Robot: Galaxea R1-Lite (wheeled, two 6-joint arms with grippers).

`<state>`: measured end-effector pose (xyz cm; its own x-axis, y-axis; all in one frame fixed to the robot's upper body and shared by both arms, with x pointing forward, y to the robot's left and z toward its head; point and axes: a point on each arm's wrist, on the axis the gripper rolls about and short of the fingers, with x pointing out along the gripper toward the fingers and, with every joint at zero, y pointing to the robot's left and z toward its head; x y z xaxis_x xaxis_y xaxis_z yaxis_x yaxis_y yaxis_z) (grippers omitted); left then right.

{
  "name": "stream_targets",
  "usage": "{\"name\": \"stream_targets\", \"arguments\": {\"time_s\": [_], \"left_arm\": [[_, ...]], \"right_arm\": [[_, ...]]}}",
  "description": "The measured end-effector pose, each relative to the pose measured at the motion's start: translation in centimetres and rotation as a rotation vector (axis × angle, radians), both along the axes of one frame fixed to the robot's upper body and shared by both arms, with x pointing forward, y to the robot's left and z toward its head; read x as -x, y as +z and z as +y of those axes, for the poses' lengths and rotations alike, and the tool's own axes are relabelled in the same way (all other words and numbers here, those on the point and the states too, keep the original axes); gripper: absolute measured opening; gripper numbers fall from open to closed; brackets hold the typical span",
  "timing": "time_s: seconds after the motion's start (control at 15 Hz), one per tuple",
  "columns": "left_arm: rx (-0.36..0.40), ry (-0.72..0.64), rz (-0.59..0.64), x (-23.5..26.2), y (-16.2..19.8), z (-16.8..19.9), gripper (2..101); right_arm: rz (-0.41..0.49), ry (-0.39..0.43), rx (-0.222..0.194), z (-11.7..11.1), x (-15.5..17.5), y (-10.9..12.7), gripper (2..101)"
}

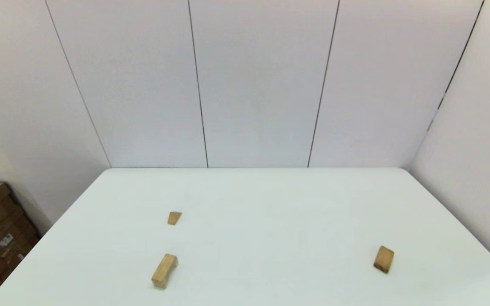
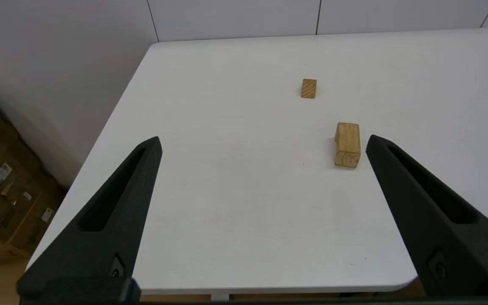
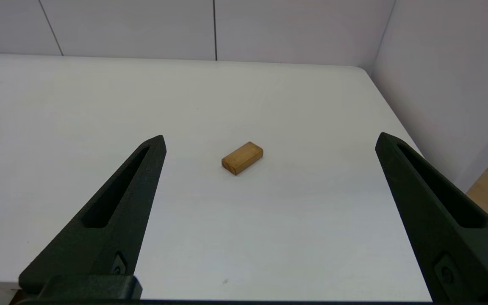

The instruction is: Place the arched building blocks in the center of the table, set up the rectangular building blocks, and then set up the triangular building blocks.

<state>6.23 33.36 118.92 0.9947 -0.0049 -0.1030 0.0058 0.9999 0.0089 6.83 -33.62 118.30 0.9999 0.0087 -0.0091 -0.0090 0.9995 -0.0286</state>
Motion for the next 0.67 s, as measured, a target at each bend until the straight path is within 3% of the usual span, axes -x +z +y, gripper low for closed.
{"name": "stream_targets", "arguments": {"time_s": [0.33, 0.67], "left_arm": [[0.022, -0.104, 0.128, 1.0, 3.9, -0.2, 97.8], [0.044, -0.122, 0.397, -2.6, 10.1, -0.3, 97.8]], "right_arm": [[0.000, 0.000, 0.000, 0.0, 0.0, 0.0, 98.0], [0.000, 0.000, 0.000, 0.0, 0.0, 0.0, 98.0]]}}
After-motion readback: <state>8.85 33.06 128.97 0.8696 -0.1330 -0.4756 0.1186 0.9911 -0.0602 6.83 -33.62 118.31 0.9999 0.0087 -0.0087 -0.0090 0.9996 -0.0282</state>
